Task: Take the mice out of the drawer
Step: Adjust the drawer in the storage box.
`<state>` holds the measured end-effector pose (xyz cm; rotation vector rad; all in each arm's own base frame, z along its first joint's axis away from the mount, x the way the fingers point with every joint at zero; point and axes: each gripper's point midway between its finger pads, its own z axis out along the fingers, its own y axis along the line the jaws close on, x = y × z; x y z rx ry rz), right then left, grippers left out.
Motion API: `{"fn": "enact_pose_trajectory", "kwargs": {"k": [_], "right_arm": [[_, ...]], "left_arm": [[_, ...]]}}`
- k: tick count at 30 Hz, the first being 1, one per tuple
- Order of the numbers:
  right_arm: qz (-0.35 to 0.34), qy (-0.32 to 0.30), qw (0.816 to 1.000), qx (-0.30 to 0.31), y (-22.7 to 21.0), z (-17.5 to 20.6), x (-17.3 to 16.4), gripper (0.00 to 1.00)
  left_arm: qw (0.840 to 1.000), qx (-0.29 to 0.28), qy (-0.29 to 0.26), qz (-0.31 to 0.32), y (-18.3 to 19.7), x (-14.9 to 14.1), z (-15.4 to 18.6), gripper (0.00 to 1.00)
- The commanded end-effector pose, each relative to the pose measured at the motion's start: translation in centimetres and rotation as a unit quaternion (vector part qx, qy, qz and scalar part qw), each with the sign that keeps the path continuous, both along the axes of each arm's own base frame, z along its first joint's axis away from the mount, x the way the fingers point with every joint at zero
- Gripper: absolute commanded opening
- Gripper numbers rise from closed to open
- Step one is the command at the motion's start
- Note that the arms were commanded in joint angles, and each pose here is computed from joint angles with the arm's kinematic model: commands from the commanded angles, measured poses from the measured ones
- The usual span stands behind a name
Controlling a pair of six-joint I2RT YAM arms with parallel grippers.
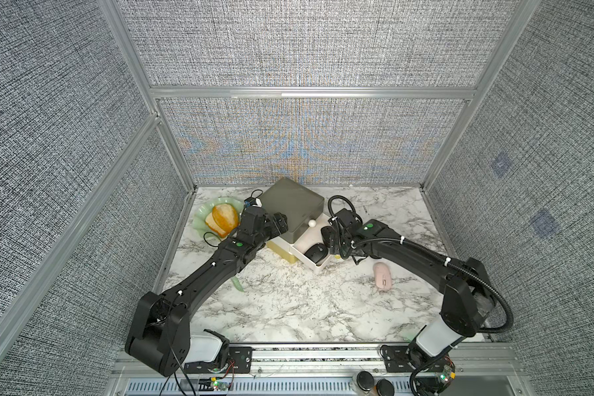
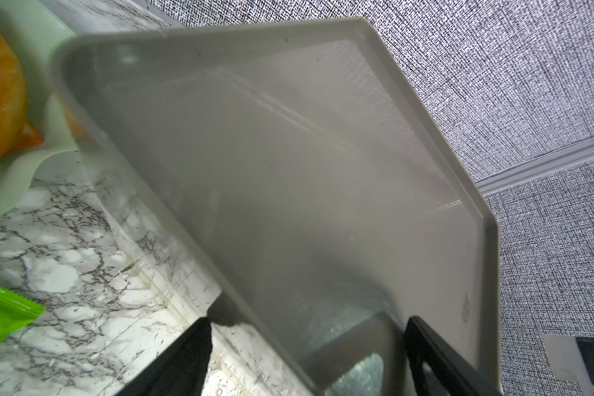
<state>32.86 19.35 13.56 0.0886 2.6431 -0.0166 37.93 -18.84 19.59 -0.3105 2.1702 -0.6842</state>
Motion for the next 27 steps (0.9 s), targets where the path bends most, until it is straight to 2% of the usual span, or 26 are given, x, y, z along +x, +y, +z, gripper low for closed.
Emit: {"fn": "enact_pose_trajectory", "kwargs": {"k": [1,6,11,16,19,24,27], "right_arm": [[-0.007,0.027,0.998,-0.049,-2.4,-0.5,-1.4,0.83],[-0.006,0.026,0.998,-0.063,-3.2,-0.1,-0.9,0.83],[0.022,0.006,0.999,-0.037,-1.7,2.3,0.1,0.82],[0.116,-0.003,0.993,0.024,2.1,4.3,0.8,0.83],[0.168,0.012,0.984,0.061,4.1,3.7,1.0,0.82],[0.201,0.026,0.977,0.059,4.8,3.2,2.6,0.78],[0.198,0.030,0.978,0.053,4.7,2.6,3.8,0.75]], "left_arm": [[1.000,0.019,0.012,0.008,0.6,0.0,-1.0,0.88],[1.000,0.018,0.018,0.012,0.6,0.0,-1.2,0.87],[1.000,0.011,0.010,0.002,0.3,-0.1,-0.5,0.87],[1.000,0.006,0.009,-0.004,0.0,0.0,0.0,0.87],[1.000,0.000,0.006,-0.009,-0.2,0.0,0.3,0.86],[1.000,-0.010,0.005,-0.020,-0.6,-0.3,0.6,0.86],[1.000,-0.012,0.007,-0.023,-0.8,-0.4,0.6,0.86]]}}
